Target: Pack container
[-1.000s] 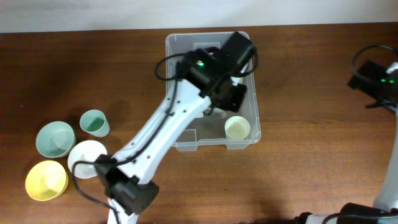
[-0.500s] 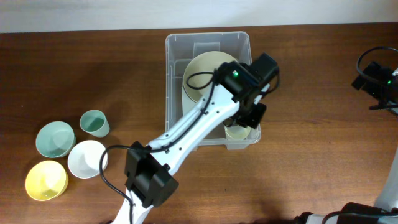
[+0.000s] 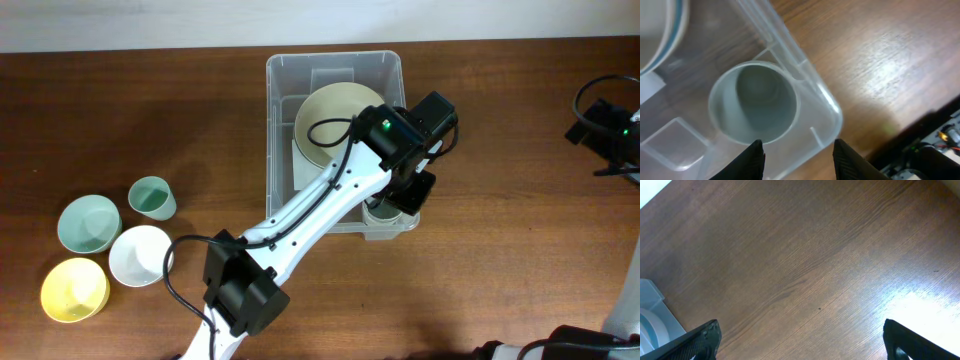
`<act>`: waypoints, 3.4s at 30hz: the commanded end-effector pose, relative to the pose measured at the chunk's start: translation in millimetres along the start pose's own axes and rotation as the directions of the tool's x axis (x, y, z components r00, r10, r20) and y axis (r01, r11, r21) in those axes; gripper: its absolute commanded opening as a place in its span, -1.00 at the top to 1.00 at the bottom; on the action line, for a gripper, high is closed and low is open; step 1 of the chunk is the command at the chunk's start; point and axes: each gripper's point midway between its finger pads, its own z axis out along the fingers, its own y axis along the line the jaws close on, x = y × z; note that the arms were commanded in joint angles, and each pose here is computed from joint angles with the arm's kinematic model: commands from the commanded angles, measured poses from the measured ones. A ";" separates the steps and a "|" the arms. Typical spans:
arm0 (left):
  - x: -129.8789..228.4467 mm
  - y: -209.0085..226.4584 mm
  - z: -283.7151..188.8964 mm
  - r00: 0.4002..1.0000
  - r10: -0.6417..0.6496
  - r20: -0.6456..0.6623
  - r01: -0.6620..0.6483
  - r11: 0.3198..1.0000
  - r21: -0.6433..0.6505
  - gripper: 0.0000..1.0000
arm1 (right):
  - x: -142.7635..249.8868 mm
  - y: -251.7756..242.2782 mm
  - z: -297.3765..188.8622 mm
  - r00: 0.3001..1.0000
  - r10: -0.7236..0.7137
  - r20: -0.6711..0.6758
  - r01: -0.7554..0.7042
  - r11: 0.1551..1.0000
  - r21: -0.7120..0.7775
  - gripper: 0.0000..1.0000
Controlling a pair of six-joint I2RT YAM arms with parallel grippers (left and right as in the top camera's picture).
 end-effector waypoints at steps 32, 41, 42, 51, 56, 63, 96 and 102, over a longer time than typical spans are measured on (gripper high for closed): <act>183.8 389.8 -52.2 0.599 -0.779 0.185 0.791 0.539 -0.289 -0.26 | -2.0 0.0 -0.4 1.000 0.012 0.003 -0.012 1.000 -0.005 -0.98; 187.7 403.4 -3.9 0.609 -0.786 0.105 0.771 0.556 -0.310 -0.26 | -2.0 0.0 -0.4 1.000 0.011 0.003 -0.011 1.000 -0.005 -0.98; 188.3 404.7 1.2 0.607 -0.789 0.095 0.770 0.556 -0.313 -0.26 | -2.0 -0.1 -0.4 1.000 0.009 0.003 -0.009 1.000 -0.004 -0.98; 189.3 409.9 18.8 0.603 -0.795 0.066 0.768 0.555 -0.319 0.77 | -2.0 -0.1 -0.4 1.000 0.008 0.003 -0.008 1.000 -0.004 -0.98; 178.5 413.2 4.7 0.609 -0.788 0.093 0.769 0.557 -0.313 0.99 | -2.1 -0.1 -0.4 1.000 0.008 0.003 -0.008 1.000 -0.004 -0.97; 124.2 379.9 -76.0 0.682 -0.702 0.204 0.730 0.633 -0.257 0.99 | -2.1 -0.1 -0.4 1.000 0.008 0.003 -0.008 1.000 -0.004 -0.98; -0.6 8.3 -40.3 0.974 -0.020 0.226 0.020 1.000 0.004 0.99 | -0.8 -0.3 -0.4 1.000 0.009 -0.002 -0.009 1.000 -0.003 -0.98; -0.8 5.6 -18.8 0.983 -0.020 0.180 0.018 1.000 0.013 0.99 | -0.8 -0.4 -0.4 1.000 0.009 -0.002 -0.009 1.000 -0.003 -0.98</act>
